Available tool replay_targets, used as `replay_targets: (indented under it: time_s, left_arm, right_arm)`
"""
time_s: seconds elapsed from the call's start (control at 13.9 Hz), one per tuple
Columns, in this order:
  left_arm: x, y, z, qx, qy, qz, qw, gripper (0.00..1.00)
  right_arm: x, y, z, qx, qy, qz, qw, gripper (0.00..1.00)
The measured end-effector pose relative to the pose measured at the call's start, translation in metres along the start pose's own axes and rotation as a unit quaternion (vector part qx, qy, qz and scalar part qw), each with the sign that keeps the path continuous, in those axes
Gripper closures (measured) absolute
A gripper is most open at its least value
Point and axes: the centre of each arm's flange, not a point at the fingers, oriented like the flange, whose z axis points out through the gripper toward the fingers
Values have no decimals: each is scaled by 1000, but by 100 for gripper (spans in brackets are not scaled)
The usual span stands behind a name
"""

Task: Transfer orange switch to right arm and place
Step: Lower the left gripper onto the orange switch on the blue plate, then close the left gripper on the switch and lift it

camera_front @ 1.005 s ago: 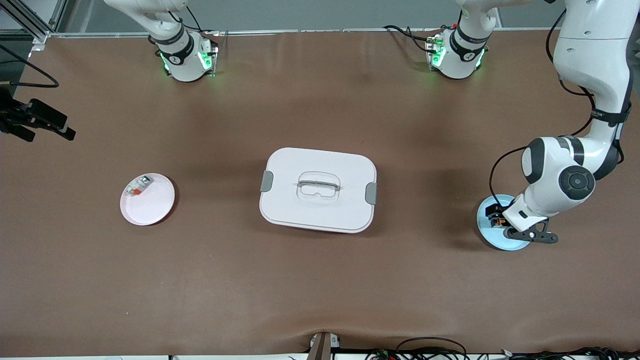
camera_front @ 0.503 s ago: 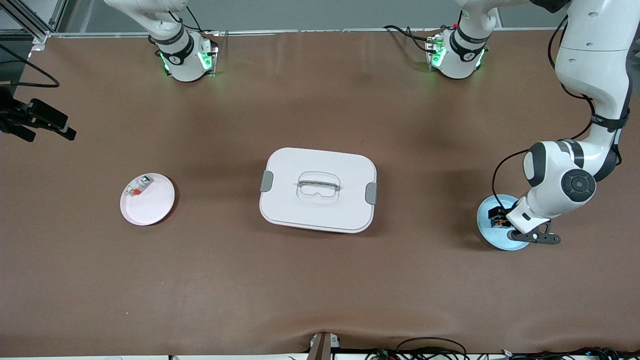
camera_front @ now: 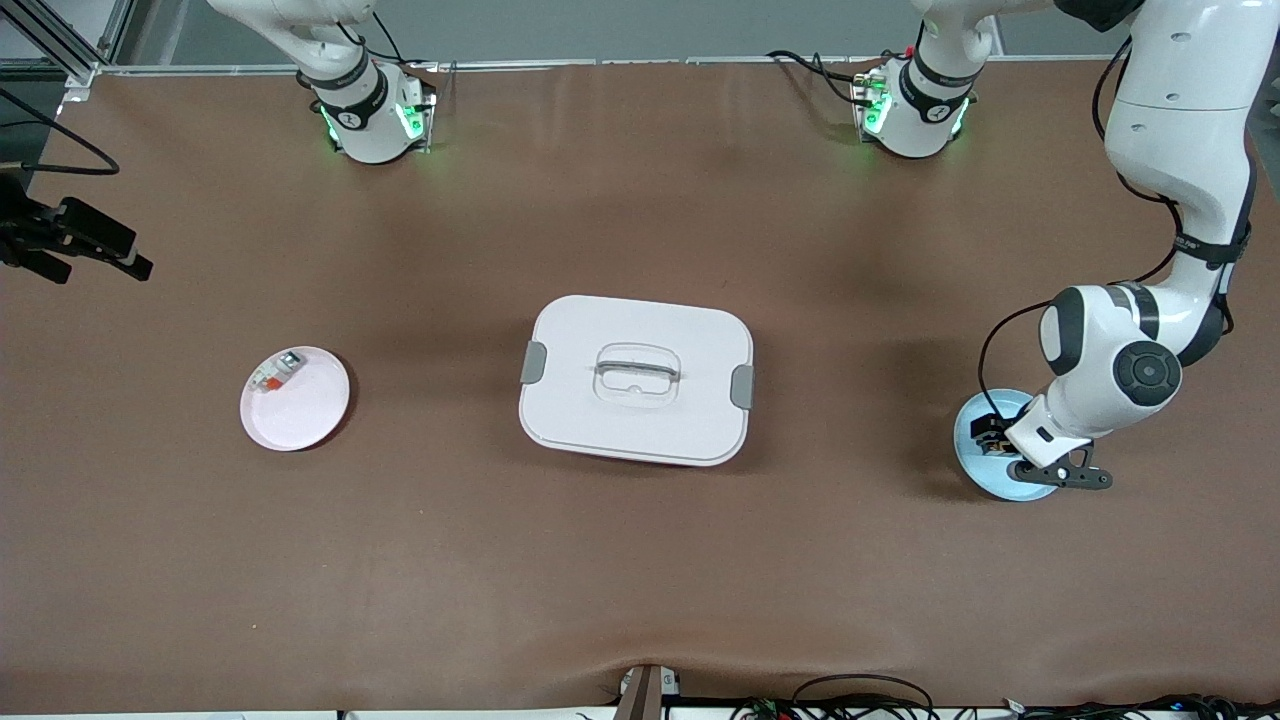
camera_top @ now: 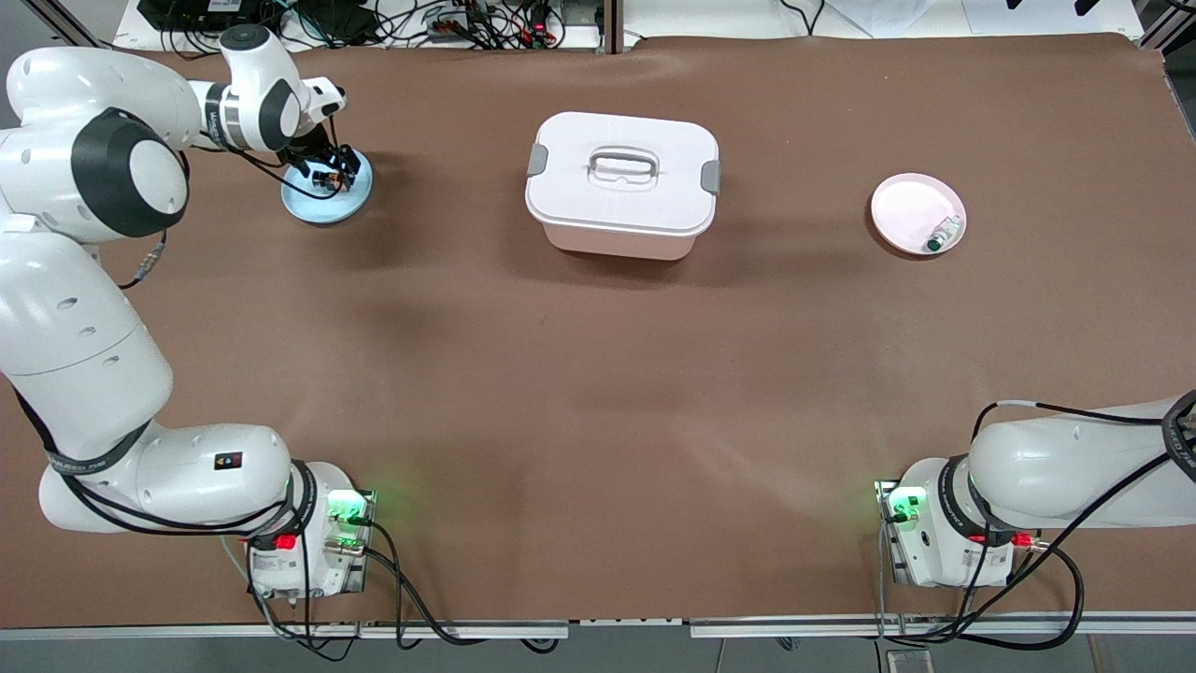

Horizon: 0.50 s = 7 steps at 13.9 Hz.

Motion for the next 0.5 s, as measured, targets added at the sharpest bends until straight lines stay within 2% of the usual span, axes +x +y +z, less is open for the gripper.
replay_targets:
  time_s: [0.5]
  left_arm:
    - [3, 4, 7, -2, 1, -20, 1000, 0]
  right_arm:
    - [0, -4, 0, 0, 0, -7, 1000, 0]
